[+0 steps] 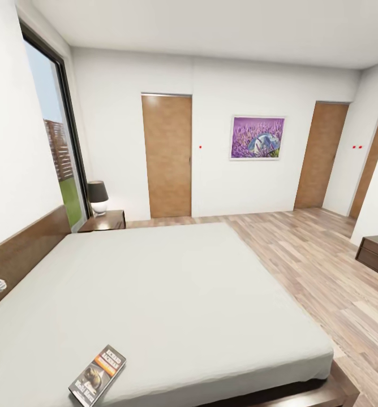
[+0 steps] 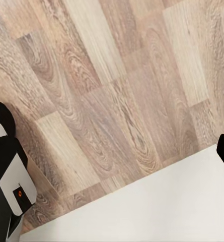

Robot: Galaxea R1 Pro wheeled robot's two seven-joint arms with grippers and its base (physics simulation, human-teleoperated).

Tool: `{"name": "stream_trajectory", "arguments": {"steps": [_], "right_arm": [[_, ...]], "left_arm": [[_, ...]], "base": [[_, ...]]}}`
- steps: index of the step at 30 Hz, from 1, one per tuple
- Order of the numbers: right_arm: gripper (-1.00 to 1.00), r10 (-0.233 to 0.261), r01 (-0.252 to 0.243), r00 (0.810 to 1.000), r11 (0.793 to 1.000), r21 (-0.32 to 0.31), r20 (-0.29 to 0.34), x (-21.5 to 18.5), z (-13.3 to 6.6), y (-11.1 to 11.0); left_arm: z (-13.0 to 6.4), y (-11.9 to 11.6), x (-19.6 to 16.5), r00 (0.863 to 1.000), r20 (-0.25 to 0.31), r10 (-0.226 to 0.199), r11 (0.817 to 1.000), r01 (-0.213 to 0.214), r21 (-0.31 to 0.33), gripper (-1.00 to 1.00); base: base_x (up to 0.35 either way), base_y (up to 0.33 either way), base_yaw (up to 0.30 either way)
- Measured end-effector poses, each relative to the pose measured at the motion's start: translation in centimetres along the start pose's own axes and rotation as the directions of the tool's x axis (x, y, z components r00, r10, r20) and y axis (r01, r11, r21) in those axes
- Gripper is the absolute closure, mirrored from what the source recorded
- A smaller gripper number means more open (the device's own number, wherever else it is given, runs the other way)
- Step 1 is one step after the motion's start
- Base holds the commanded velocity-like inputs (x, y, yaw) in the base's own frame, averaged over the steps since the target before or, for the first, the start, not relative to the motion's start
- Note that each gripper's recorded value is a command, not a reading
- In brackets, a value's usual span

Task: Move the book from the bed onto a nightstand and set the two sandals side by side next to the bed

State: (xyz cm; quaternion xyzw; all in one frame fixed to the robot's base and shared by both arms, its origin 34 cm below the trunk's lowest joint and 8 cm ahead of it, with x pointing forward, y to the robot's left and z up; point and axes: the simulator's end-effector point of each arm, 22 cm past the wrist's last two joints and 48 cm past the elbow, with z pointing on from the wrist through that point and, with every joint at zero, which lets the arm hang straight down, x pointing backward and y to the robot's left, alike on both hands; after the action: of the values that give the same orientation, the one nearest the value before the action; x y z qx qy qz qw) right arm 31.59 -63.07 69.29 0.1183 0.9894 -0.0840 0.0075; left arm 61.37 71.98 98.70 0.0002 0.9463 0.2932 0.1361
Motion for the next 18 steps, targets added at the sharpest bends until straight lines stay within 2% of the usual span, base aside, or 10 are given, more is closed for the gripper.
{"name": "stream_trajectory", "arguments": {"steps": [3,5,6,8,13,16,17,18], "right_arm": [[-1.00,-0.005,0.005,1.000,1.000,0.007,-0.004,0.2,0.0,0.4],[-1.00,-0.006,0.006,1.000,1.000,0.010,-0.006,0.2,-0.2,0.5],[-1.00,-0.008,0.008,1.000,1.000,0.015,-0.007,0.3,-0.2,0.7],[-1.00,-0.009,0.010,1.000,1.000,0.016,-0.008,0.4,-0.4,0.8],[-1.00,-0.013,0.014,1.000,1.000,0.019,-0.011,0.5,-0.7,1.2],[-1.00,-0.015,0.015,1.000,1.000,0.018,-0.012,0.6,-1.0,1.4],[-1.00,-0.015,0.015,1.000,1.000,0.019,-0.012,0.6,-1.1,1.4],[-1.00,-0.015,0.015,1.000,1.000,0.017,-0.012,0.6,-1.1,1.5]], "left_arm": [[1.5,-0.4,2.7,0.998,-0.047,0.030,0.999,-0.031,-0.015,-1.00],[1.8,-0.4,3.6,0.997,-0.062,0.039,0.999,-0.041,-0.020,-1.00],[2.6,-0.7,5.3,0.994,-0.092,0.057,0.998,-0.060,-0.030,-1.00],[2.9,-0.7,6.3,0.992,-0.108,0.066,0.997,-0.070,-0.035,-1.00],[4.8,-1.5,11.1,0.976,-0.183,0.119,0.990,-0.130,-0.047,-1.00],[5.7,-1.9,13.6,0.964,-0.214,0.159,0.983,-0.174,-0.057,-1.00],[5.6,-1.8,13.6,0.964,-0.214,0.159,0.983,-0.175,-0.057,-1.00],[6.1,-2.0,15.1,0.956,-0.231,0.178,0.978,-0.198,-0.065,-1.00]], "base": [[0.000,0.000,0.000],[0.000,0.000,0.000],[0.000,0.000,0.000],[0.000,0.000,0.000],[0.000,0.000,0.000],[0.000,0.000,0.000],[0.000,0.000,0.000],[0.000,0.000,0.000]]}}
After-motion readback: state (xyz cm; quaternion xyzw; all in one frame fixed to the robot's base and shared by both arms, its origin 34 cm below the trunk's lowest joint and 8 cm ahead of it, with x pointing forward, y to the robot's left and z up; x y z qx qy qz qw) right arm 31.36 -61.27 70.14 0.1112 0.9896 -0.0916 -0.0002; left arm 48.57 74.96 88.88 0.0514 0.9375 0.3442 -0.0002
